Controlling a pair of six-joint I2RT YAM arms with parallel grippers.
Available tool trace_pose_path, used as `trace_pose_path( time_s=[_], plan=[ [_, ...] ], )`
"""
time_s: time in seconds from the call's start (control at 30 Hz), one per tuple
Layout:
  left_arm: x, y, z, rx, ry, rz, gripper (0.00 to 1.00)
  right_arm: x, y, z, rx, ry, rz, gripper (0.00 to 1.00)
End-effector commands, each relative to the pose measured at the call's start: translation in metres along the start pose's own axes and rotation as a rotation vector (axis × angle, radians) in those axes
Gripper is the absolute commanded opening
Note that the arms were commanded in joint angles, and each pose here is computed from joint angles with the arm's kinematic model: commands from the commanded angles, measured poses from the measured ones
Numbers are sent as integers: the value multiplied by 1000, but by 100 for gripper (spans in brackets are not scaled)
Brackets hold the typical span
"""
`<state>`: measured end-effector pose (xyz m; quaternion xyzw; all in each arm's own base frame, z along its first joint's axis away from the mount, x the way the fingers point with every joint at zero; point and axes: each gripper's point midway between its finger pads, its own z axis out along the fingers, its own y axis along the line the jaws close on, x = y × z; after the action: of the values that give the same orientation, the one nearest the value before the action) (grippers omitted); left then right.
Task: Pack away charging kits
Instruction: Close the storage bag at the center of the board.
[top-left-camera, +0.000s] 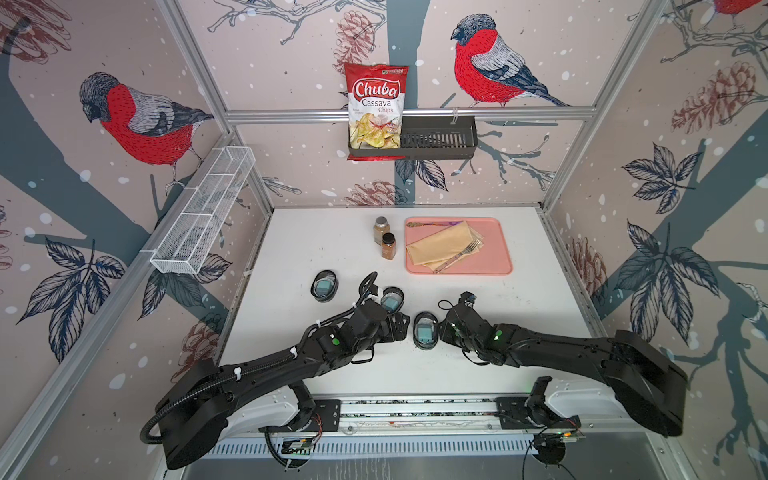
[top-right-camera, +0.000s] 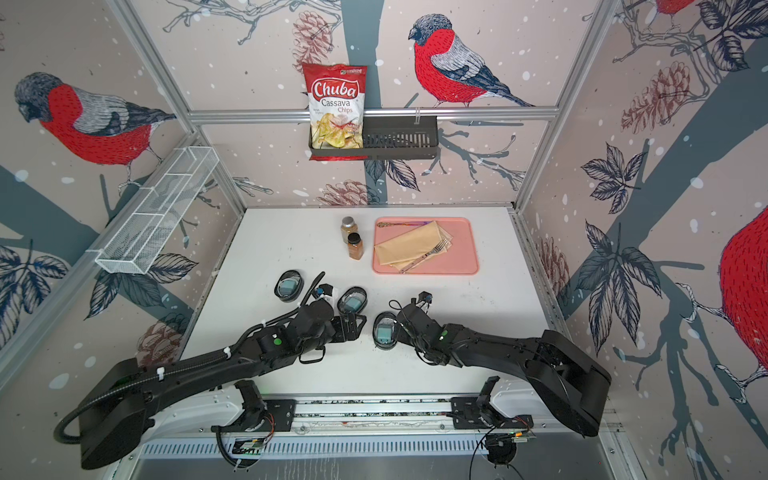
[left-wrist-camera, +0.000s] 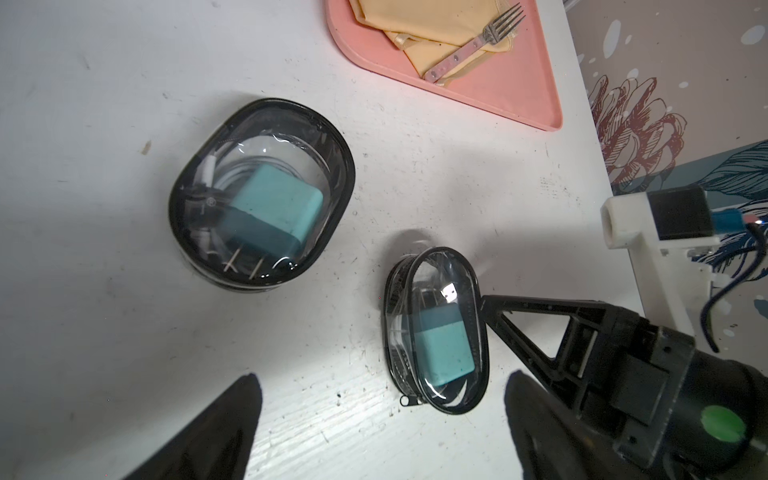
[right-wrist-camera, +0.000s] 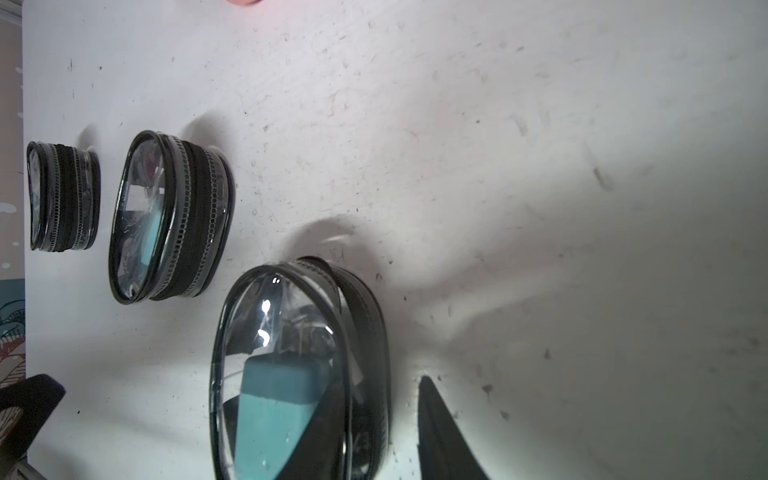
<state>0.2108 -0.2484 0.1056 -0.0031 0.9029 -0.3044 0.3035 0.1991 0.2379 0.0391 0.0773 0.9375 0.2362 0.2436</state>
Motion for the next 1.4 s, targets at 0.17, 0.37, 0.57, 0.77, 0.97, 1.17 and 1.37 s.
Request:
trace_pose_path(
  time_s=[0.17,0.37,0.57,0.77,0.97,1.17,1.37],
  plan=[
    [-5,-5,6,-24,9,-11,96,-11,9,-13,-34,-47,-3,32],
    [-4,-5,14,-34,22,-22,96,-13,24,-21,-70,-60,-25,49],
    [-3,-6,16,-25,24,-24,96,-8,12,-10,-16,-52,-14,51],
    [4,-11,21,8,54,-21,96,-8,1,-3,10,-50,-3,32],
    [6,-19,25,48,76,-16,96,-7,2,0,-24,-40,-1,25],
    [8,-18,31,51,91,-18,96,-5,11,6,-47,-16,-16,40],
    [18,-19,41,73,141,-23,95,0,1,12,-27,0,-7,24]
  ],
)
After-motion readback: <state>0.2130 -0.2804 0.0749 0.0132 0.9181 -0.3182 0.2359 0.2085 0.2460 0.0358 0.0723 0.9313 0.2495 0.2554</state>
